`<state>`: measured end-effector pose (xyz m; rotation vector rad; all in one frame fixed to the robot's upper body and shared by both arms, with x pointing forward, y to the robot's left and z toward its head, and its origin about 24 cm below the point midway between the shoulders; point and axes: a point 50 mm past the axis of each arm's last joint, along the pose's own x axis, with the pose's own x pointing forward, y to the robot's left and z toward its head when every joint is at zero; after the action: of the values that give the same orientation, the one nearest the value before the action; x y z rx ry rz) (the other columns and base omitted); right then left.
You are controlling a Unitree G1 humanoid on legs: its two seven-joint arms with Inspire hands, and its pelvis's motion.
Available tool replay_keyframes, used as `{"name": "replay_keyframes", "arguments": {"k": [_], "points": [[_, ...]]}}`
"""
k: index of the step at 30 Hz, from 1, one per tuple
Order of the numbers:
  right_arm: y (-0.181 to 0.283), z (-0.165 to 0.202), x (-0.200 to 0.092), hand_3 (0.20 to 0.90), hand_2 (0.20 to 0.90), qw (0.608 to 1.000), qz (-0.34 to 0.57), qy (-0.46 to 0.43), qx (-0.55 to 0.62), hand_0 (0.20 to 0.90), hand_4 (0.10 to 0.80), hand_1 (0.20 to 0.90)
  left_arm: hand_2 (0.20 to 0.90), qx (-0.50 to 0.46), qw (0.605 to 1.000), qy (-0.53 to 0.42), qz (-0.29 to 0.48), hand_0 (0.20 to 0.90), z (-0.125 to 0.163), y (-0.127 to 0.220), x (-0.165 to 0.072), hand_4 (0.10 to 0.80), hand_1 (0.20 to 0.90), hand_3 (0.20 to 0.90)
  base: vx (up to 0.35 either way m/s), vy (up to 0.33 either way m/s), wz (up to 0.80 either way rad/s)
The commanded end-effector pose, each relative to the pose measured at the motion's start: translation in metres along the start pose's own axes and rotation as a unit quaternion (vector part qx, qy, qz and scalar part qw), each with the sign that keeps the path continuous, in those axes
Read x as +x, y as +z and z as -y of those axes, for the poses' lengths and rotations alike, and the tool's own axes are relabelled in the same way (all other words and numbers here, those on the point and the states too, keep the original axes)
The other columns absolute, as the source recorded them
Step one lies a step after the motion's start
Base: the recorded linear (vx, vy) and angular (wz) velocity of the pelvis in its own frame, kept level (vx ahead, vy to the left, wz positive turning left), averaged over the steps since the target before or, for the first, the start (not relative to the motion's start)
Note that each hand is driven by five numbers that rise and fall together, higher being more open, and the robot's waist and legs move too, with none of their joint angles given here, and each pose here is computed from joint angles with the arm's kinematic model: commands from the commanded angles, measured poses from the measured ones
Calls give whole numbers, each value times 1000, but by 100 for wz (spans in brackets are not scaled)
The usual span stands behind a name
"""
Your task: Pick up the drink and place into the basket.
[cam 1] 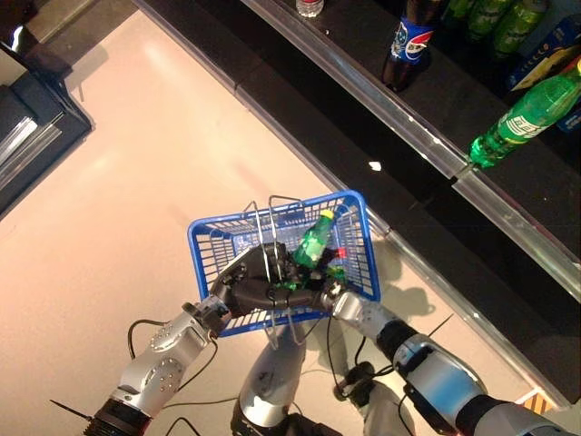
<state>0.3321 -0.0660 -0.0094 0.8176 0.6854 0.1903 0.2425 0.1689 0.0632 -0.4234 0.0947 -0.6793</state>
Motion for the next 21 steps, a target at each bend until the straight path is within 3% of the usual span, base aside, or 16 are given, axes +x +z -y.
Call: {"name": "replay_keyframes", "arguments": {"k": [1, 14, 21], "points": [[20, -100, 9, 900, 900, 990, 41, 134, 24, 900, 800, 900, 300, 104, 887, -330, 306, 300, 105, 125, 17, 100, 300, 200, 0, 0, 0], [33, -113, 5, 900, 900, 982, 73, 174, -14, 900, 800, 900, 300, 96, 893, -320, 302, 300, 103, 121, 18, 100, 300, 200, 3, 8, 2], [22, -105, -2, 900, 900, 963, 57, 248, -82, 900, 800, 900, 300, 83, 917, -260, 291, 300, 81, 109, 18, 100, 300, 200, 0, 0, 0]]}}
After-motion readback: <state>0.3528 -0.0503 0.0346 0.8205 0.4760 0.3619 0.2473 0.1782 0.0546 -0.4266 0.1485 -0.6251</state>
